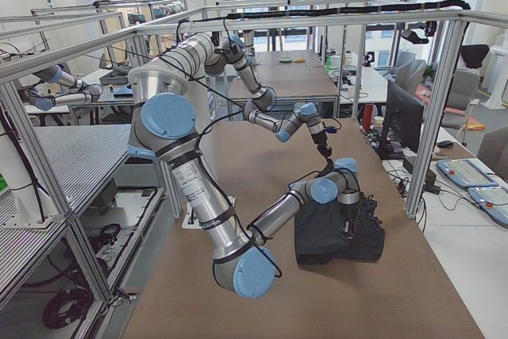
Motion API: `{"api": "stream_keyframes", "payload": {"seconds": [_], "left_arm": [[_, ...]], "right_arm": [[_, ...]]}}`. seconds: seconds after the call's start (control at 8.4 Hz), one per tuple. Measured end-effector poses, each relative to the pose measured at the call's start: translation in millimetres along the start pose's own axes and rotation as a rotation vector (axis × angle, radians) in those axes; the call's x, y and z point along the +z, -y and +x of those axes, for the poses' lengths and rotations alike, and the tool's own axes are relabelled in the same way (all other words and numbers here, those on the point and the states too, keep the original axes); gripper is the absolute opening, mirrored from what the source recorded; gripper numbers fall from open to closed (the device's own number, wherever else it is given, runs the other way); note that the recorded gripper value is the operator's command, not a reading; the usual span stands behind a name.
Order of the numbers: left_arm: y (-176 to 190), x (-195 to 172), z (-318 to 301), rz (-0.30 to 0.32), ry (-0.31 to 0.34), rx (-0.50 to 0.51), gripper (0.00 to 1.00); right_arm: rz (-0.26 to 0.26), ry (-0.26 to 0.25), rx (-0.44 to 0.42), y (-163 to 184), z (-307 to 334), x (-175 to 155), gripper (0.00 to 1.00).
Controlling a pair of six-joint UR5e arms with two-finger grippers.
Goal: Fold clothes
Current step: 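Lift the hem with both grippers and fold it toward the collar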
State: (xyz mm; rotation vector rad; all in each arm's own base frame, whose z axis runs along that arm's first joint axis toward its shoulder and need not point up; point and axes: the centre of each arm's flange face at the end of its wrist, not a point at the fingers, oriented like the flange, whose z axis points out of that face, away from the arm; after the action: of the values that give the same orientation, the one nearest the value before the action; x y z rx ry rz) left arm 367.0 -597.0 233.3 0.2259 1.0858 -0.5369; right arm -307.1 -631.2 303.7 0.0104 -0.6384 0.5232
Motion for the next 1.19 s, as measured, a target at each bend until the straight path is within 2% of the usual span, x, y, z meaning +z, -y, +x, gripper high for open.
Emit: {"api": "stream_keyframes", "payload": {"seconds": [0.36,0.6,0.83,0.95,1.07,1.19], "left_arm": [[24.3,40.9,-12.8,0.015,-0.011,0.018,0.00],[41.0,61.1,-18.5,0.026,-0.003,0.023,0.00],[64.8,74.1,-30.5,0.045,0.010,0.037,0.11],[79.1,81.5,-42.8,0.057,0.021,0.048,0.40],[89.2,89.3,-54.6,0.065,0.022,0.058,0.74],[94.1,95.2,-62.8,0.068,0.023,0.063,0.85]], "right_arm": [[-0.011,-0.027,0.008,13.1,-26.2,14.0,0.00],[-0.005,-0.012,0.001,24.4,-33.4,35.6,0.01],[0.007,0.012,-0.004,33.8,-34.2,52.2,0.09],[0.014,0.015,0.006,40.0,-33.5,56.5,0.39],[0.027,0.025,0.012,48.0,-37.9,56.0,0.55],[0.042,0.032,0.014,55.6,-48.5,53.3,0.62]]}}
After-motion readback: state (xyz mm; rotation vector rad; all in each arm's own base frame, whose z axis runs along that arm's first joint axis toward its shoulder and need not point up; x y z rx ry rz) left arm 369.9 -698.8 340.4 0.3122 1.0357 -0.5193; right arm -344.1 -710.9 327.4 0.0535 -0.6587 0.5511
